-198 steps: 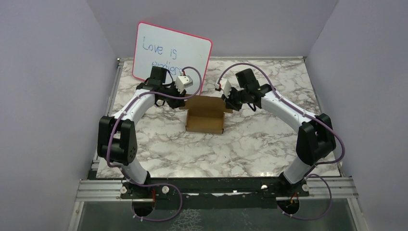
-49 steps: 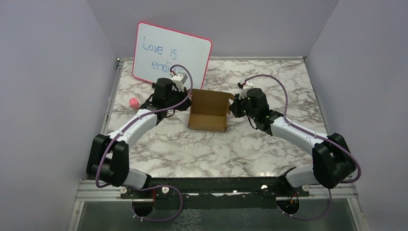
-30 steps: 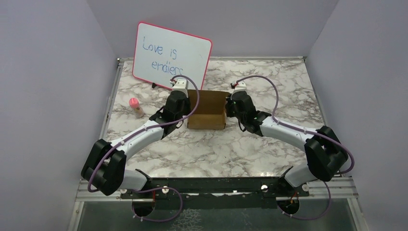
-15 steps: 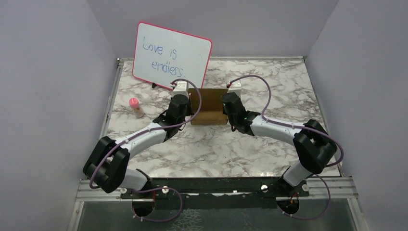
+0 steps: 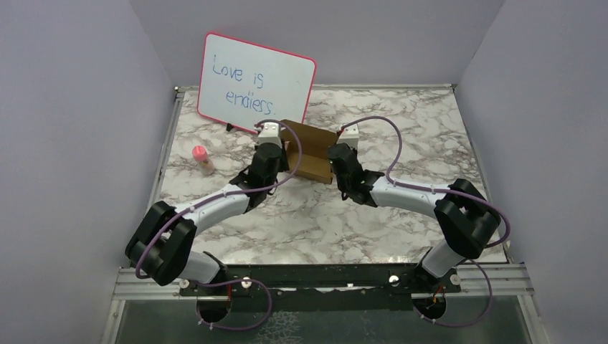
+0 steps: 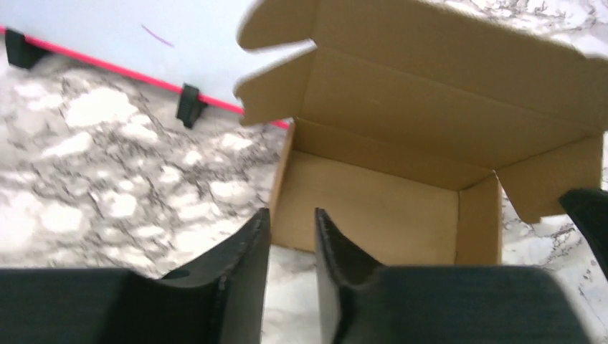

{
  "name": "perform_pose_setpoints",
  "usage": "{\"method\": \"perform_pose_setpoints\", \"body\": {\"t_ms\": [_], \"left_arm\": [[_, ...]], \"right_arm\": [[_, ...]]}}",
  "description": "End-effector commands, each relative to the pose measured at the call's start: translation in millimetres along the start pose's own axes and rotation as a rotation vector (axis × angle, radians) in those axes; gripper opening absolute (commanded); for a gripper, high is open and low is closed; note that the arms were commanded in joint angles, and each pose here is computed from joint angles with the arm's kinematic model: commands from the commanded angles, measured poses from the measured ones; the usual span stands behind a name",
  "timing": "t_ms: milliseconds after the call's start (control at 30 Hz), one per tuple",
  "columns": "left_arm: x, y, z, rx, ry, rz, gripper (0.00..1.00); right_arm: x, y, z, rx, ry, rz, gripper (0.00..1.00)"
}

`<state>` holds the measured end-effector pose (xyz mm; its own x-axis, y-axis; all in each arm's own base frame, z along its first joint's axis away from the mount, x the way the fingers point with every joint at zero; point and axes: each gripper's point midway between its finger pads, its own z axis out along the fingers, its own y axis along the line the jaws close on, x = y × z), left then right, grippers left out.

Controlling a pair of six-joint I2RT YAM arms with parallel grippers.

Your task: Fold the paper box

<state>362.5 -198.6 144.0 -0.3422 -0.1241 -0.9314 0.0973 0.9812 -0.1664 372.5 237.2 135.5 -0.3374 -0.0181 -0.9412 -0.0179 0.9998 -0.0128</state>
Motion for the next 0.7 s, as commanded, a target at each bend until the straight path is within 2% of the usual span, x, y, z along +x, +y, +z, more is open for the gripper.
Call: {"method": "perform_pose_setpoints", "body": {"t_ms": [0,100,200,300,667], "left_arm": [[-41.8,29.1,10.1,0.092,-0.097,-0.041,0.38],[-55.9,32.9,13.6,0.207,-0.137,-0.027,0.46],[-63.9,27.4,17.7,0.337,-0.157,0.047,0.51],[-65.7,21.3,19.8,0.472,-0.162,0.115,0.53],[-34.2,30.4,36.2,0.742,-0.123,0.299,0.56]], "right_arm": [[-2.4,-1.9,0.2,0.011,-0.042,0.015,0.01],[-3.9,0.9,-1.0,-0.015,-0.049,0.003,0.01],[-3.0,3.8,-1.5,-0.036,-0.046,-0.005,0.01],[-3.9,5.6,-1.9,-0.046,-0.045,-0.007,0.01],[-3.5,17.4,-1.8,-0.103,-0.031,-0.01,0.01]]}}
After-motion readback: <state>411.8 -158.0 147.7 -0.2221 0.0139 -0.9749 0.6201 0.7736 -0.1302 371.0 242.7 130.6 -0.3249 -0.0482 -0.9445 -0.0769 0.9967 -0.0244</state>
